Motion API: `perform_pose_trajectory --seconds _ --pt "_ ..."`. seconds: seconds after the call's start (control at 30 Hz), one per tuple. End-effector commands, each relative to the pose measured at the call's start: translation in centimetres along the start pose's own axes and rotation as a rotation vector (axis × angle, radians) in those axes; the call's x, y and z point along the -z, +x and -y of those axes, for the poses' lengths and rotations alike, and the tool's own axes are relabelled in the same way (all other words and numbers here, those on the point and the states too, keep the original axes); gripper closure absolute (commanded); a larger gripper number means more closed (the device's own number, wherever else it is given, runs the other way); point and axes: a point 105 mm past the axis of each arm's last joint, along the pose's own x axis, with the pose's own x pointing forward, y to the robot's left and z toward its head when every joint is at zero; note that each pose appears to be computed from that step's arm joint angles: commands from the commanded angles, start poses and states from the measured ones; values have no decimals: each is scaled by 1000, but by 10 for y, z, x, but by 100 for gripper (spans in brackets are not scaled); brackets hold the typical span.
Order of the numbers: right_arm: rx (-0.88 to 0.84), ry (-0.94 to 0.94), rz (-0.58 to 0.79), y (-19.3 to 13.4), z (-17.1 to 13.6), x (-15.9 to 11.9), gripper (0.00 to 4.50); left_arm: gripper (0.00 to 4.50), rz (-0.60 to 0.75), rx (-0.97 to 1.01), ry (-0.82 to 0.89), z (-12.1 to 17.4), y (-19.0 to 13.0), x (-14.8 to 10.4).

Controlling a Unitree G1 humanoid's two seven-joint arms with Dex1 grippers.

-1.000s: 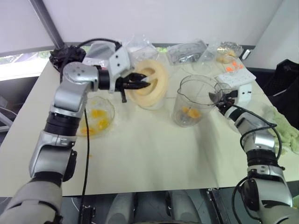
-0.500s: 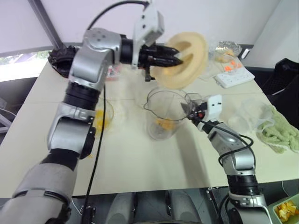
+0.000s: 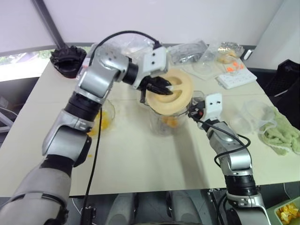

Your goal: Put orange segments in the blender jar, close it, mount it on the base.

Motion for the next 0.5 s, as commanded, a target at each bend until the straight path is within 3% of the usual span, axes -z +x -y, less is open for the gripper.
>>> perform_pose_trajectory --seconds 0.03,0.5 --pt "64 -50 62 -3 14 -19 351 426 -33 -8 19 3 1 4" --pt "40 -81 82 -7 9 -25 351 426 -152 93 -138 18 34 54"
